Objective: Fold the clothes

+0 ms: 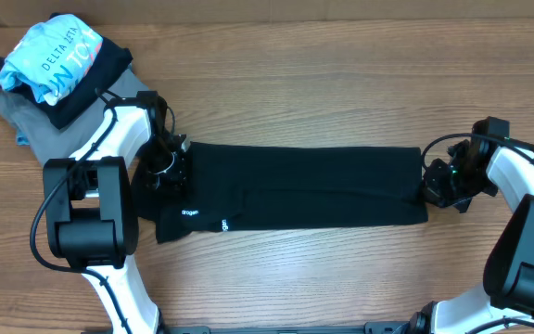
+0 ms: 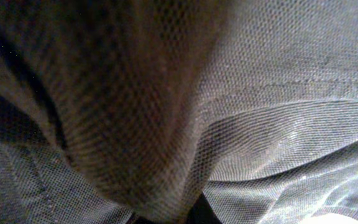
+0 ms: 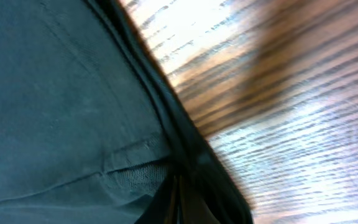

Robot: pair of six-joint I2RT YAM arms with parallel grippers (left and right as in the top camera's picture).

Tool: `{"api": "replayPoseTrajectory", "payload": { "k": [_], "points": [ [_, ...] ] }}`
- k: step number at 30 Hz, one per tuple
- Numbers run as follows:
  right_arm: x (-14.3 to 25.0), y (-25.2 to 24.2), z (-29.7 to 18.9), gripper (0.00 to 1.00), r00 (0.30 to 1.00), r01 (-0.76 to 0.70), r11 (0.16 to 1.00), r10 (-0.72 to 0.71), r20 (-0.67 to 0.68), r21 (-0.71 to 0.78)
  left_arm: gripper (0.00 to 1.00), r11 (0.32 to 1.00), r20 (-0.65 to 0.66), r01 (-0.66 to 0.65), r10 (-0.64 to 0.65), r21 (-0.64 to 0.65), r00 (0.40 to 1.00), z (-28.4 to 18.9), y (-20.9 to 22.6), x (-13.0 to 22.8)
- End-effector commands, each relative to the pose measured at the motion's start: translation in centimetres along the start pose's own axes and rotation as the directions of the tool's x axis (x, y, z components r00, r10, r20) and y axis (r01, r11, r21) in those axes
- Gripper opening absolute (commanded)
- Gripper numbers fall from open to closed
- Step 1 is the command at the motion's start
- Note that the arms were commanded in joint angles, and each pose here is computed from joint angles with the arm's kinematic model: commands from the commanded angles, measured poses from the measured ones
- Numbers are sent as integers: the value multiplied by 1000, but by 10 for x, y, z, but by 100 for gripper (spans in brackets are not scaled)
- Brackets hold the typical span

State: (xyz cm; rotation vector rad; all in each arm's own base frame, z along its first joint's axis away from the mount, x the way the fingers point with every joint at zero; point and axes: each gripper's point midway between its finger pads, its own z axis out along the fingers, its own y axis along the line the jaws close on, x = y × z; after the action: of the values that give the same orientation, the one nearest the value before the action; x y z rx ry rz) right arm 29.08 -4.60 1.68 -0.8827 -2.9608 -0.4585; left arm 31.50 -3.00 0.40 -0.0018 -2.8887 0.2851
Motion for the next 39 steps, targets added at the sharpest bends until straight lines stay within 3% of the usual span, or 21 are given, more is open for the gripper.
{"api": "replayPoseTrajectory", "payload": {
  "k": [1,17,18,19,20,22,25,28,30,33,35,39],
  "points": [
    [-10,-3,-10,4,1000,-17,1000,17,21,-14,4,1000,-15,17,-17,-27,1000,-6,10,2],
    [-11,-6,-12,4,999,-35,999,35,22,-15,4,990,-2,137,-137,-13,991,-17,36,2],
    [-10,-5,-12,4,999,-35,999,35,19,-19,13,991,-4,137,-137,11,991,-17,32,2],
    [-9,-3,-12,5,999,-33,999,34,14,-33,31,990,-5,137,-137,28,991,-18,29,2],
    [-7,4,-13,12,1000,4,997,-4,2,-72,44,990,-6,137,-137,38,991,-18,27,2],
    [-2,13,-13,31,999,37,992,-39,-15,-122,55,990,-5,137,-137,38,991,-18,27,2],
    [2,16,-10,43,999,41,990,-45,-25,-137,59,990,-6,138,-138,38,990,-18,27,2],
    [5,16,-2,47,998,49,989,-53,-24,-137,60,989,-9,139,-138,42,990,-18,26,2],
    [8,17,3,47,998,52,989,-56,-27,-138,60,989,-17,140,-139,45,990,-18,26,4],
    [12,20,6,25,997,57,987,-63,-37,-151,57,989,-36,144,-142,45,989,-18,25,9],
    [11,21,6,17,997,58,986,-64,-35,-155,55,988,-49,147,-144,45,988,-18,25,12],
    [14,28,4,12,997,56,978,-66,-47,-199,56,988,-65,150,-147,44,987,-18,24,16]
  ]
}}
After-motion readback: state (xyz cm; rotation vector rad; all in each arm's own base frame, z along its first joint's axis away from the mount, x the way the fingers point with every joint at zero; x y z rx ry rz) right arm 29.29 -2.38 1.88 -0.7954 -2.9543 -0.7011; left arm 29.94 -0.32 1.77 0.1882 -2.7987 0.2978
